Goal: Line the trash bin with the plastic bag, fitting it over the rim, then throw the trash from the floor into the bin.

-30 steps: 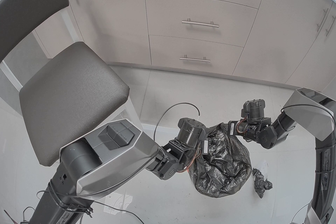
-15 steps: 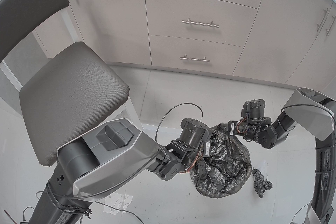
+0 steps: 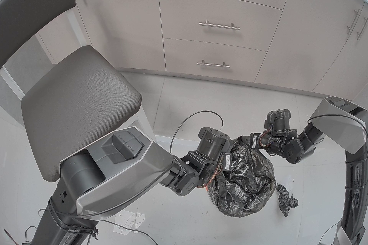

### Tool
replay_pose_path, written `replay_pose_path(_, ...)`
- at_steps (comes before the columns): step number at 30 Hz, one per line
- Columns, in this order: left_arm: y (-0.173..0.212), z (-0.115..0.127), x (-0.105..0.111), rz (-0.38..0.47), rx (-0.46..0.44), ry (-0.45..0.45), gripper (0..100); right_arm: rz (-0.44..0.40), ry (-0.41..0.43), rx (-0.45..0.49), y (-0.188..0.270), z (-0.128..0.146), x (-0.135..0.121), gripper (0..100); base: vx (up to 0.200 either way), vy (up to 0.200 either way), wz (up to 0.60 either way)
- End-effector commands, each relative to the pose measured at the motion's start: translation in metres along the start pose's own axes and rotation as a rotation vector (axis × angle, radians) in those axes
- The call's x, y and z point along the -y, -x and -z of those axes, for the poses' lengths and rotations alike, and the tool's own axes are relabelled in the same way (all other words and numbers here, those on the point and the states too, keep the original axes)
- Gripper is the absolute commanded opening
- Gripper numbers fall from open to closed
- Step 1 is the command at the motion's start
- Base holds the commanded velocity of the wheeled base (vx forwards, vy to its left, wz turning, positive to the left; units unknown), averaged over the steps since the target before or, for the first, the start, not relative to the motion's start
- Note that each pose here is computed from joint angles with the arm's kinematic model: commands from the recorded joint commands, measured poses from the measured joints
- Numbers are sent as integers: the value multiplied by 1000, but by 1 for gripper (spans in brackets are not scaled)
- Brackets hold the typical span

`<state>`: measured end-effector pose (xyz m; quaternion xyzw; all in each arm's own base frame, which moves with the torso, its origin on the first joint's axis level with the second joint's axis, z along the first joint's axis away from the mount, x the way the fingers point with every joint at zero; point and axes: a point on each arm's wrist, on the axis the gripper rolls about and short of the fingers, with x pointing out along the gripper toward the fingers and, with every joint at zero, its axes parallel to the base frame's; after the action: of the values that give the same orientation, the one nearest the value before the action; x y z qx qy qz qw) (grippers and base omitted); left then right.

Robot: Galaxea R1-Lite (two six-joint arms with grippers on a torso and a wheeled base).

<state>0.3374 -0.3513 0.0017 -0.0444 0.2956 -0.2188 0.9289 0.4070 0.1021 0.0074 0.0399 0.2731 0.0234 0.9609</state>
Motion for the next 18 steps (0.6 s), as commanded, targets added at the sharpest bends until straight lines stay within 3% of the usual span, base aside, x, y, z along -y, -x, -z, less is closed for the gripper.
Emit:
replay_pose_path(1, 0, 0, 1, 0, -2, -4, 100, 0, 0, -1, 0, 1, 0, 100, 0, 0, 0)
replay_pose_path(10, 2, -4, 2, 5, 9, -2, 100, -2, 1, -1, 0, 1, -1, 100, 0, 0, 0)
replay_pose_path(18, -4, -5, -11, -28, 0, 6, 100, -6, 4, -2, -2, 2, -3, 100, 0, 0, 0)
